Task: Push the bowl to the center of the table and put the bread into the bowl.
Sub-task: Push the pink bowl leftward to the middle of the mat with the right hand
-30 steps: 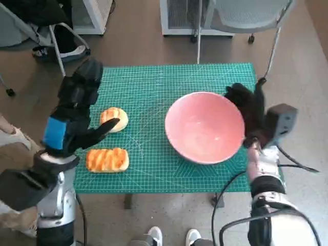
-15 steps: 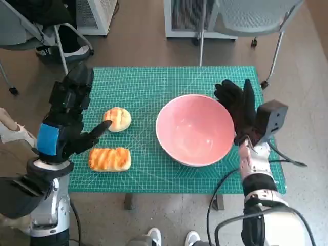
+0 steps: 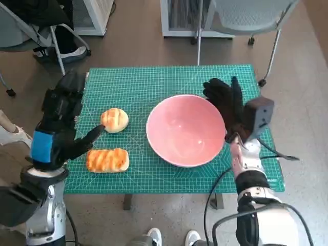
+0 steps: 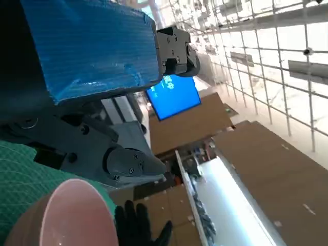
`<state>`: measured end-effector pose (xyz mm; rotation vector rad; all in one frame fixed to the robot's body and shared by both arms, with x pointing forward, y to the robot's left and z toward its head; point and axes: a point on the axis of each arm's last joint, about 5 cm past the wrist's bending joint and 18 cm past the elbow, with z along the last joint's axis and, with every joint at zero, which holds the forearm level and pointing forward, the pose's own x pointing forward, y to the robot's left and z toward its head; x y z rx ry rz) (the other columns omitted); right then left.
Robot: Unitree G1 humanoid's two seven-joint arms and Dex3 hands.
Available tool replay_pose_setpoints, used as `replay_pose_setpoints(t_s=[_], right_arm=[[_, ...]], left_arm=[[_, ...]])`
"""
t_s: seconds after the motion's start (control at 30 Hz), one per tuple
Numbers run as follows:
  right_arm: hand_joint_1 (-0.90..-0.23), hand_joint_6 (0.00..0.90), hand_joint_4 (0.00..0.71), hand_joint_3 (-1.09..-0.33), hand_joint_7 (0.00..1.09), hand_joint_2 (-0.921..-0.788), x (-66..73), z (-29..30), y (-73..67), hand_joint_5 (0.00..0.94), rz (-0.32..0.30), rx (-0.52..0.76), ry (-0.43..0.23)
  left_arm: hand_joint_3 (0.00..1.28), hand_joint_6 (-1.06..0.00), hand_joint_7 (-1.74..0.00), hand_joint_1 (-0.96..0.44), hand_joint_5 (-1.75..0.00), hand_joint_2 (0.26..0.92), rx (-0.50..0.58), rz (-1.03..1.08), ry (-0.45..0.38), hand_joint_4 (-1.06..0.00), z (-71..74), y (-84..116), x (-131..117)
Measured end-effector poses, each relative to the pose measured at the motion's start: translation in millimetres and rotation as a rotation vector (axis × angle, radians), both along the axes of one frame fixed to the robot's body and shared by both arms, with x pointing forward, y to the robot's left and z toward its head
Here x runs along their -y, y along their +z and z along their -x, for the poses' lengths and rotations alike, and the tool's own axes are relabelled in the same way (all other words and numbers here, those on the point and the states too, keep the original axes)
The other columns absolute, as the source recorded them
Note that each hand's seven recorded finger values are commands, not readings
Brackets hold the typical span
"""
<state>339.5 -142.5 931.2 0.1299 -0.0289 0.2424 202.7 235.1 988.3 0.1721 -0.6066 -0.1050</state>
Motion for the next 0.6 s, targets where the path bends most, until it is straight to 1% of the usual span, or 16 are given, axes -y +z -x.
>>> replay_pose_setpoints(t_s=[0.23, 0.4, 0.47, 0.6], right_arm=[[-0.564, 0.286, 0.249, -0.866, 0.03, -0.921, -3.1, -1.3, 2.7, 0.009, 0.007, 0.008, 0.011], [-0.601, 0.289, 0.253, -0.865, 0.03, -0.921, -3.3, -1.5, 3.1, 0.009, 0.018, 0.009, 0.016], [-0.605, 0.29, 0.252, -0.864, 0.03, -0.921, -1.9, -1.6, 3.5, 0.008, 0.021, 0.01, 0.014], [-0.589, 0.284, 0.247, -0.871, 0.03, -0.921, 4.9, -2.8, 7.1, 0.004, 0.034, 0.038, 0.001]], left_arm=[[0.19, 0.0, -0.36, -0.38, -0.01, 0.921, 0.002, -0.01, 0.016, -0.09, 3.2, -0.1, -3.2], [0.19, 0.0, -0.36, -0.38, 0.0, 0.921, 0.005, -0.015, 0.021, -0.09, 4.5, -0.5, -4.4], [0.19, 0.0, -0.35, -0.38, 0.0, 0.921, 0.009, -0.017, 0.022, -0.09, 4.8, -0.6, -4.5], [0.19, 0.0, -0.35, -0.39, 0.0, 0.921, 0.014, -0.018, 0.024, -0.09, 4.7, -1.3, -4.8]])
